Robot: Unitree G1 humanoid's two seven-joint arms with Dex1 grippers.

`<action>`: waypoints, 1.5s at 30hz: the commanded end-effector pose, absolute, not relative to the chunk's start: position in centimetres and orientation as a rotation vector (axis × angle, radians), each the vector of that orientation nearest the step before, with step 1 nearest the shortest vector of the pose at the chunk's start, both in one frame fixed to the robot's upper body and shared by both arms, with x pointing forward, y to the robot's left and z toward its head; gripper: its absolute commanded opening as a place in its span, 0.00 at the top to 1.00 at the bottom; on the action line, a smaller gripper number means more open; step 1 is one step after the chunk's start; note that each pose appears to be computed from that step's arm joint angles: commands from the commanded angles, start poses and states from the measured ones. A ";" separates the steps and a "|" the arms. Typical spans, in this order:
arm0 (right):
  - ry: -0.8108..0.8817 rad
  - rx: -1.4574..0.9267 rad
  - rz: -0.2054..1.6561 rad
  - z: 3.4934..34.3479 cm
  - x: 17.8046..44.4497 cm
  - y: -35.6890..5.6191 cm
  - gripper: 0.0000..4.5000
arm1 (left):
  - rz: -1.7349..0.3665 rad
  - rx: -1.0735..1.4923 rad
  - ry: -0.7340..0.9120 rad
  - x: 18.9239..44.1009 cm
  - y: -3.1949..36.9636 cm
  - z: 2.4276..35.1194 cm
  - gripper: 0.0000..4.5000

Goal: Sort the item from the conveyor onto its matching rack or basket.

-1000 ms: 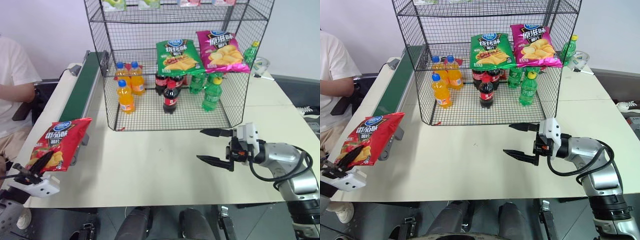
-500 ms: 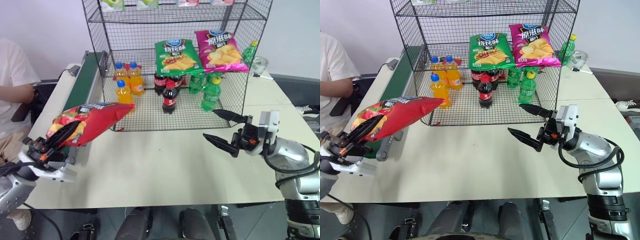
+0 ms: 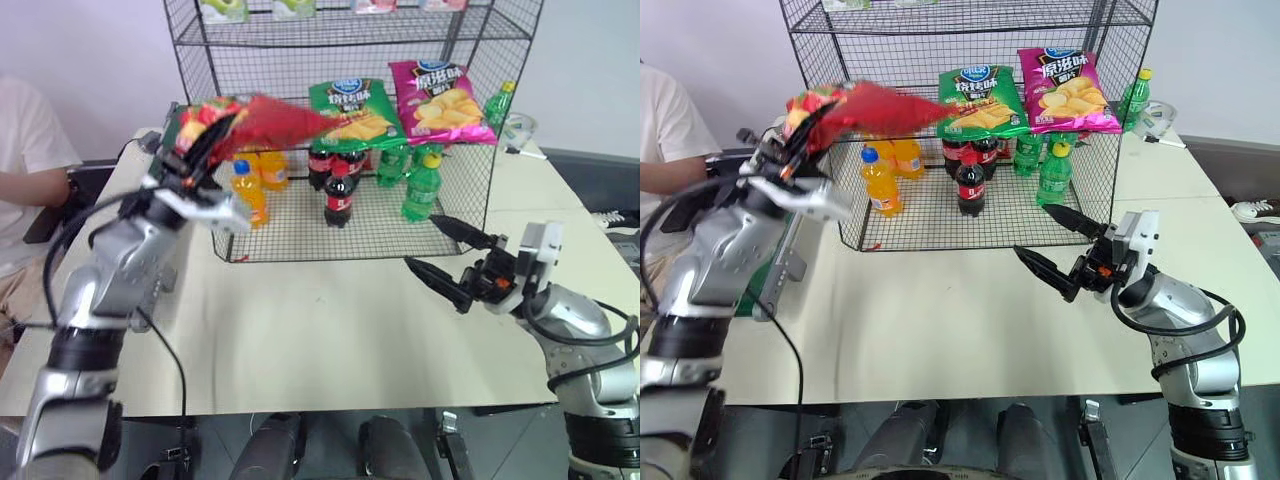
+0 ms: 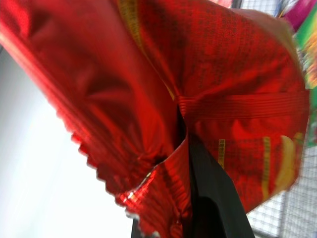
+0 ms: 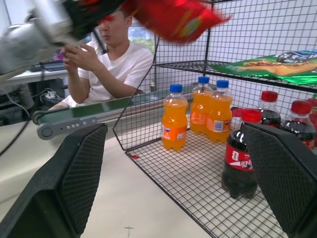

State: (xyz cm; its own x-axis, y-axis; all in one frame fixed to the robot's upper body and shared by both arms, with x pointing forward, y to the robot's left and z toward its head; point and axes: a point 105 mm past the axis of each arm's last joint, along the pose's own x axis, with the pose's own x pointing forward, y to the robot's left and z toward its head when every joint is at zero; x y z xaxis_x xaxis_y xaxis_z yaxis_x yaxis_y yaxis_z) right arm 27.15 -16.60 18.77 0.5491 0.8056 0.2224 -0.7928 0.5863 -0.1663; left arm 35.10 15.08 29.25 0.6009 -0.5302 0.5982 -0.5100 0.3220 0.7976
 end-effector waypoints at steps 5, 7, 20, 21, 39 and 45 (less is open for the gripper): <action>-0.344 -0.102 0.971 20.0 27.1 -15.5 0.00 | 0.058 1.339 -1.003 40.7 12.6 29.7 1.00; -0.345 -0.111 0.965 20.1 27.1 -15.6 0.00 | 0.076 1.349 -0.967 42.0 12.6 29.6 1.00; -0.320 -0.113 0.951 19.7 26.6 -15.6 0.00 | 0.287 1.562 -0.839 44.8 16.7 30.4 1.00; -0.318 -0.114 0.953 19.7 26.6 -15.6 0.00 | 0.283 1.588 -0.805 45.2 16.8 29.8 1.00; -0.296 -0.149 0.962 19.9 26.4 -15.2 0.00 | 0.080 1.414 -0.561 46.6 16.5 24.3 1.00; -0.295 -0.159 0.965 19.8 26.7 -15.2 0.00 | -0.007 1.281 -0.529 46.4 16.5 23.8 0.87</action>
State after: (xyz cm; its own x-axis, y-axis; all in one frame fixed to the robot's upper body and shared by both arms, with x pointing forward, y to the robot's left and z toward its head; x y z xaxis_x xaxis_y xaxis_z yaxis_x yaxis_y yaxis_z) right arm 26.91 -15.39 18.81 0.5545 0.8167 0.1596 -0.7865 0.5770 -0.2203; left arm 46.54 15.87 23.10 0.8847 -0.3042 0.3532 -0.2835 0.2505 0.9257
